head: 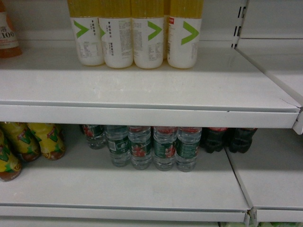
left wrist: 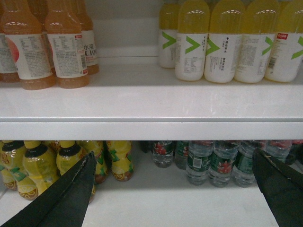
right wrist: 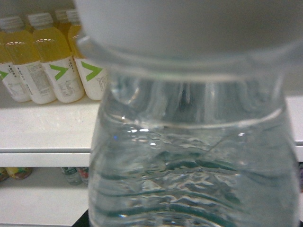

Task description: Move water from second to third shelf

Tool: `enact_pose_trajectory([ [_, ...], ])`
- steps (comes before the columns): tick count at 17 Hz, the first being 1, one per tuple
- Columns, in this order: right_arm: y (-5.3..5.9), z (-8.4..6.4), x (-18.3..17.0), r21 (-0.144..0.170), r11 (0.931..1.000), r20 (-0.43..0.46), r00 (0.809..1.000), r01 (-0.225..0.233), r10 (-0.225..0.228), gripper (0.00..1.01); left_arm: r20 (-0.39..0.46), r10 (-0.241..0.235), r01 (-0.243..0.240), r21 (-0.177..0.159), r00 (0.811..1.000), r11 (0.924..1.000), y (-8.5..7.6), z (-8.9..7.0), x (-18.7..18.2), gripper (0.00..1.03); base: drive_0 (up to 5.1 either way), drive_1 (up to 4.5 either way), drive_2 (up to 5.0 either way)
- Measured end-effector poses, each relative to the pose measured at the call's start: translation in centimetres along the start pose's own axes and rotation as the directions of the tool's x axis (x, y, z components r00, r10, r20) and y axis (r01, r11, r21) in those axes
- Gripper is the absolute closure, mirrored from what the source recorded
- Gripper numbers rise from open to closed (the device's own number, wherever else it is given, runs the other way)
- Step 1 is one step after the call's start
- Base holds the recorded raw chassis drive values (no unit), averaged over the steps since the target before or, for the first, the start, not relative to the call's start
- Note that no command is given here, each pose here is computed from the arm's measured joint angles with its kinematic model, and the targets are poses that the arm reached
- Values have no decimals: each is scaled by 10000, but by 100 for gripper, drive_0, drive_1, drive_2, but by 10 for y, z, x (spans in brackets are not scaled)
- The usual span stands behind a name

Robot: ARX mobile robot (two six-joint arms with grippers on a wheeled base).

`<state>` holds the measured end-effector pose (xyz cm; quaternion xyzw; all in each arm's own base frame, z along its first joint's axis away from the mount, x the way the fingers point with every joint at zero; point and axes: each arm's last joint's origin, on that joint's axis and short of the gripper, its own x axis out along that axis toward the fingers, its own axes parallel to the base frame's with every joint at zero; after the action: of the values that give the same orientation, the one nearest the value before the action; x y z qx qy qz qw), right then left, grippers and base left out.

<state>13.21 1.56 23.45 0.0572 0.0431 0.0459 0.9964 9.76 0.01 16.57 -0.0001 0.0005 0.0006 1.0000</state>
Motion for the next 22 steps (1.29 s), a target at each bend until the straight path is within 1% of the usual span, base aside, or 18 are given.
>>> enact_pose_trajectory([
  [13, 0, 0, 0, 0, 10000, -13, 10000, 21, -21, 58, 0, -11, 11, 4, 10000, 10000, 0, 0, 0, 5, 0, 0, 0],
  [15, -1, 0, 0, 4, 9999, -16, 9999, 121, -121, 58, -8, 0, 0, 0, 10000, 10000, 0, 0, 0, 5, -440, 233, 233],
  [22, -1, 0, 0, 4, 10000, 3, 10000, 88, -88, 58, -11, -4, 4, 0, 10000, 10000, 0, 0, 0, 5, -448, 225, 225],
])
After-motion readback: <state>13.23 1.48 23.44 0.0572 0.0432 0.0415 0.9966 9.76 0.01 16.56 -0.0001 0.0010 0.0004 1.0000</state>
